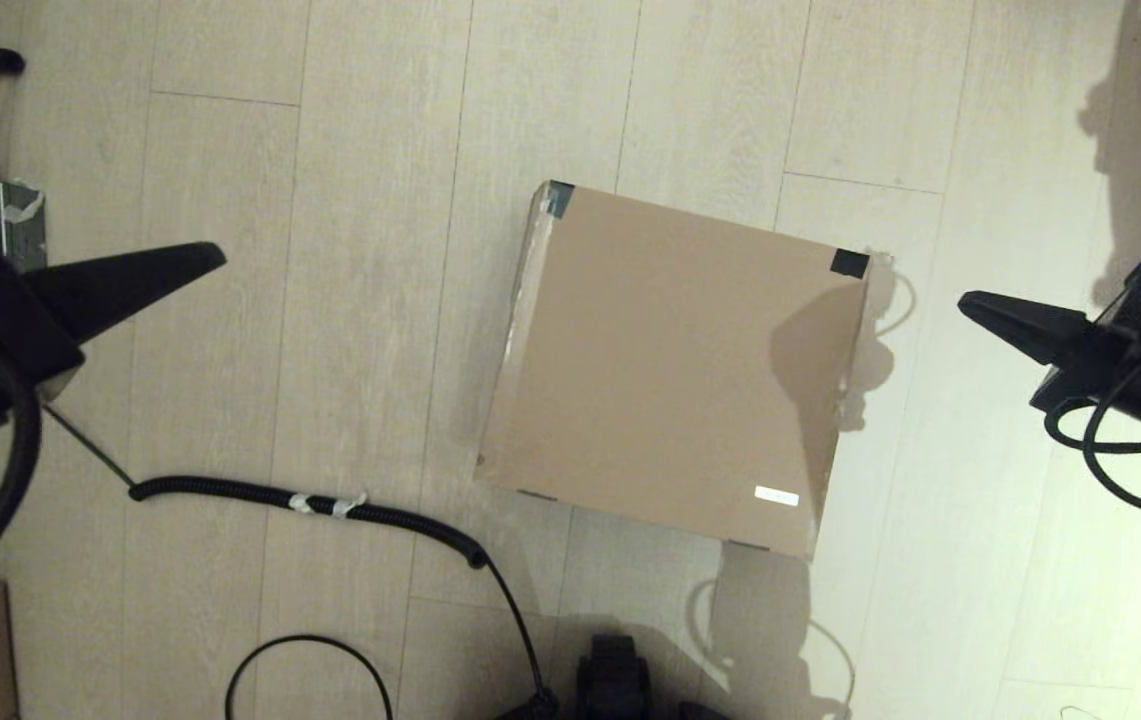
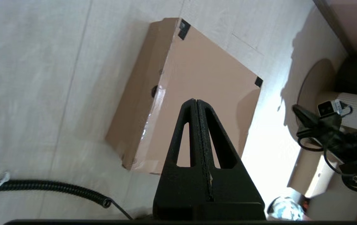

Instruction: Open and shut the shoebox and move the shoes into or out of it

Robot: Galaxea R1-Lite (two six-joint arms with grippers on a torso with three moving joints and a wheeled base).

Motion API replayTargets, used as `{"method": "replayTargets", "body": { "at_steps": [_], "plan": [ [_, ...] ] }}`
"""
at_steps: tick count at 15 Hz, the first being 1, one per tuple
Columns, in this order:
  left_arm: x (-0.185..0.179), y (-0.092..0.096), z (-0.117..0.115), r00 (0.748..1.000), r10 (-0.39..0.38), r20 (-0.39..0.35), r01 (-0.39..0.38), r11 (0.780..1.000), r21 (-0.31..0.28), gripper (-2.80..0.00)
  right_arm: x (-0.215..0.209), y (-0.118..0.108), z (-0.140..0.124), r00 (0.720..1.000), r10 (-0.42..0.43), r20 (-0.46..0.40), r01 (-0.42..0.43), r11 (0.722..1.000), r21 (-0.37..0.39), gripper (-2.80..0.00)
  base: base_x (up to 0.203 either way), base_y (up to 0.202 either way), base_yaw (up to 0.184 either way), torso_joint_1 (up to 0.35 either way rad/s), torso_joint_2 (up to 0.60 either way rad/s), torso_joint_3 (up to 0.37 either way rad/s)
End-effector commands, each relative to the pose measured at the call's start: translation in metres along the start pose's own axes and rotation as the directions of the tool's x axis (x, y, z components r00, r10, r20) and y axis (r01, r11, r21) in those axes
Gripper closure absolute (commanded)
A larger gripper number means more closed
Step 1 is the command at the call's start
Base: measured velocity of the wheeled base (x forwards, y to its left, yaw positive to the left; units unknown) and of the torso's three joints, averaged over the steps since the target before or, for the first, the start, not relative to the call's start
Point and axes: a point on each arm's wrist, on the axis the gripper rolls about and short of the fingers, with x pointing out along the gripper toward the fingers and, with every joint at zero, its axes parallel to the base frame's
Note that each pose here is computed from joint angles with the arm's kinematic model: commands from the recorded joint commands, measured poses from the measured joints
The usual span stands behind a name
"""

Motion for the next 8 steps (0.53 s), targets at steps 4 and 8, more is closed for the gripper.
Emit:
{"method": "replayTargets", "body": {
  "at_steps": [4,8],
  "plan": [
    [-0.014,0.008,-0.009,0.993,0.116,0.008,-0.116,0.993,0.006,0.00,0.011,-0.030,-0.012,0.930,-0.330,0.164,0.354,0.924,-0.143,0.00,0.000,0.000,0.000,0.000,0.00,0.000],
    [-0.028,0.018,-0.031,0.981,0.174,-0.081,-0.170,0.984,0.056,0.00,0.021,0.021,-0.026,0.871,-0.440,0.221,0.491,0.808,-0.327,0.00,0.000,0.000,0.000,0.000,0.00,0.000]
  ]
}}
